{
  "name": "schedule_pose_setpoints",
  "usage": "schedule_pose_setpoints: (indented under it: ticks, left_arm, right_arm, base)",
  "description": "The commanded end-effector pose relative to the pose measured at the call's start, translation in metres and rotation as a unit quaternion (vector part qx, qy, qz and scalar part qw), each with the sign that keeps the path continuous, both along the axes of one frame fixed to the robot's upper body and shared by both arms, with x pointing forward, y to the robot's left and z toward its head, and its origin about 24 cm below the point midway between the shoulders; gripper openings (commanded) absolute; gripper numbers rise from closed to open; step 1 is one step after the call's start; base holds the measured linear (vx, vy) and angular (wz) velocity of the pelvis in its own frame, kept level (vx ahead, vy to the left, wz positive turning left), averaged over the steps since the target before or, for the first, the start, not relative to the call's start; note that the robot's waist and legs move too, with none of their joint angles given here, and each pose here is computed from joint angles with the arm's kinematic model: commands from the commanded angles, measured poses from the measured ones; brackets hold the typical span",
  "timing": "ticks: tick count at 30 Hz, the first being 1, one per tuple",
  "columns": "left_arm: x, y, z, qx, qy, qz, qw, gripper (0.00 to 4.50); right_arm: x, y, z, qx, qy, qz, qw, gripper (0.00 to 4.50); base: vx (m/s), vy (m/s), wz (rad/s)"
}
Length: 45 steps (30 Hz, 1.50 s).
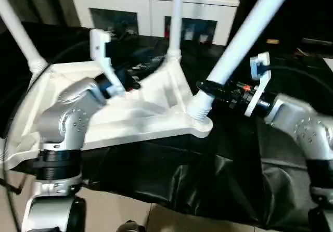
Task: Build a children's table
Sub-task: Insert table leg to table base
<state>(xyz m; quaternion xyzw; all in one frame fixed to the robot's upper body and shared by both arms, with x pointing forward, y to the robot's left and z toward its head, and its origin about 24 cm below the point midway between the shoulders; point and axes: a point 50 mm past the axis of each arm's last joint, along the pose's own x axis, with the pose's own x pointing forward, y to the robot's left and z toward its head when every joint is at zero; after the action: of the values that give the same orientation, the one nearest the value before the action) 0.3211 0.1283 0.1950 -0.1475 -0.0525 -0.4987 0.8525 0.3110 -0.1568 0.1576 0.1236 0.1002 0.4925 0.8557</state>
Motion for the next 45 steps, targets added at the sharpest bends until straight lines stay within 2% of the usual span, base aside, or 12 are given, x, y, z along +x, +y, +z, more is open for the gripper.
schedule_pose_setpoints:
  ticks: [1,5,13,16,21,27,28,34,38,40,44,45]
  left_arm:
    - [-0.005,-0.014,0.006,0.006,0.004,-0.060,0.998,3.23]
    - [-0.006,-0.032,0.003,0.010,0.042,-0.125,0.991,3.48]
    - [-0.005,-0.052,0.003,-0.027,0.108,-0.189,0.976,4.12]
    - [-0.005,-0.055,0.003,-0.032,0.112,-0.200,0.973,4.44]
    - [-0.015,-0.060,0.012,-0.067,0.103,-0.253,0.960,4.50]
    - [-0.011,-0.064,0.008,-0.038,0.090,-0.220,0.971,4.50]
    - [-0.009,-0.065,0.007,-0.031,0.087,-0.207,0.974,4.22]
    - [0.002,-0.064,0.002,-0.010,0.099,-0.147,0.984,3.84]
    - [0.004,-0.062,0.004,-0.015,0.093,-0.139,0.986,3.68]
    - [0.003,-0.062,0.004,-0.016,0.088,-0.143,0.986,3.30]
    - [0.002,-0.063,0.006,-0.022,0.088,-0.151,0.984,3.23]
    - [0.001,-0.063,0.007,-0.021,0.087,-0.158,0.983,2.93]
  right_arm:
    - [-0.009,0.006,-0.007,-0.029,0.006,0.063,0.998,1.84]
    - [-0.024,0.015,-0.019,-0.065,0.016,0.157,0.985,1.84]
    - [-0.031,0.018,-0.023,-0.095,0.017,0.222,0.970,1.84]
    - [-0.032,0.018,-0.024,-0.105,0.016,0.234,0.966,1.84]
    - [-0.038,0.019,-0.027,-0.110,0.022,0.262,0.958,1.84]
    - [-0.038,0.020,-0.028,-0.112,0.021,0.269,0.956,1.84]
    - [-0.038,0.020,-0.028,-0.113,0.021,0.269,0.956,1.84]
    - [-0.037,0.020,-0.030,-0.119,0.020,0.267,0.956,1.84]
    - [-0.035,0.020,-0.030,-0.123,0.019,0.261,0.957,1.84]
    - [-0.034,0.020,-0.030,-0.125,0.017,0.258,0.958,1.84]
    - [-0.032,0.020,-0.031,-0.131,0.012,0.254,0.958,1.84]
    - [-0.031,0.020,-0.031,-0.133,0.010,0.253,0.958,1.84]
  base:
    - [0.000,0.000,0.00]
    - [0.000,0.000,0.00]
    - [0.000,0.000,0.00]
    - [0.000,0.000,0.00]
    - [0.000,0.000,0.00]
    - [0.000,0.000,0.00]
    - [0.000,0.000,0.00]
    - [0.000,0.000,0.00]
    - [0.000,0.000,0.00]
    - [0.000,0.000,0.00]
    - [0.000,0.000,0.00]
    - [0.000,0.000,0.00]
